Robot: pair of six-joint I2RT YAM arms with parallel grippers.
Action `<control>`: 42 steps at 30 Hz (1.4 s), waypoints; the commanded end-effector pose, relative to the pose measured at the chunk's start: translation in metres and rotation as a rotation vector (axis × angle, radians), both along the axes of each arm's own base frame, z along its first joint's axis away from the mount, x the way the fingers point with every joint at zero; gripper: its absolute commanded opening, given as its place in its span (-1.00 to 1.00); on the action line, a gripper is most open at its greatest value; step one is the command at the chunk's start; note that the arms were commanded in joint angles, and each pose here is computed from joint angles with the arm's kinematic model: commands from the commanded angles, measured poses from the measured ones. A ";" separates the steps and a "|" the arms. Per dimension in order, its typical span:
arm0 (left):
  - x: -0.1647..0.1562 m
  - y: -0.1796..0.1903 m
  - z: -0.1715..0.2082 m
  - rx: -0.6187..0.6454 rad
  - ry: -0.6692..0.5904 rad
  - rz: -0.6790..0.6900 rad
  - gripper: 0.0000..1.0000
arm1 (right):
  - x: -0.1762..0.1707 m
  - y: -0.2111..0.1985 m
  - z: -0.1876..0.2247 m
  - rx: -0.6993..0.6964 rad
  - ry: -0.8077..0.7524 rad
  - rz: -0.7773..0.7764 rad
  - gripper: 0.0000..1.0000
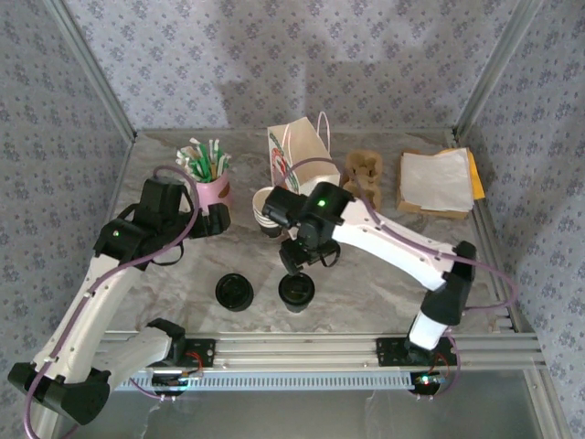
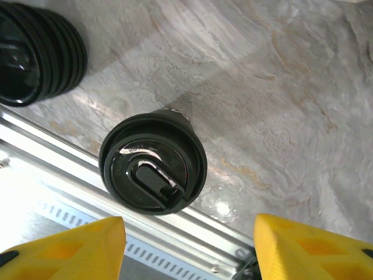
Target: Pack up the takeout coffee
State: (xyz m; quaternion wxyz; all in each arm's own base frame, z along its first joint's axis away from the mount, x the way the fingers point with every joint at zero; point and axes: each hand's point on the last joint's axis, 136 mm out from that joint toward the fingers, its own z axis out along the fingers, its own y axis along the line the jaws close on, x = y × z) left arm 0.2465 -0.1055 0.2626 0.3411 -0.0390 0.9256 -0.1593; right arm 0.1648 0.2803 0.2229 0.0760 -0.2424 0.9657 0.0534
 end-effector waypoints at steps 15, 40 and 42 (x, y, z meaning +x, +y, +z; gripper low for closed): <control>-0.009 0.003 0.010 -0.017 -0.033 -0.006 1.00 | -0.012 -0.008 -0.015 0.135 0.175 -0.699 0.62; -0.022 0.004 0.003 0.007 -0.042 -0.072 1.00 | -0.042 0.015 -0.071 -0.032 0.293 -0.779 0.80; -0.022 0.004 0.002 0.006 -0.040 -0.071 1.00 | -0.043 0.015 -0.071 -0.044 0.295 -0.780 0.80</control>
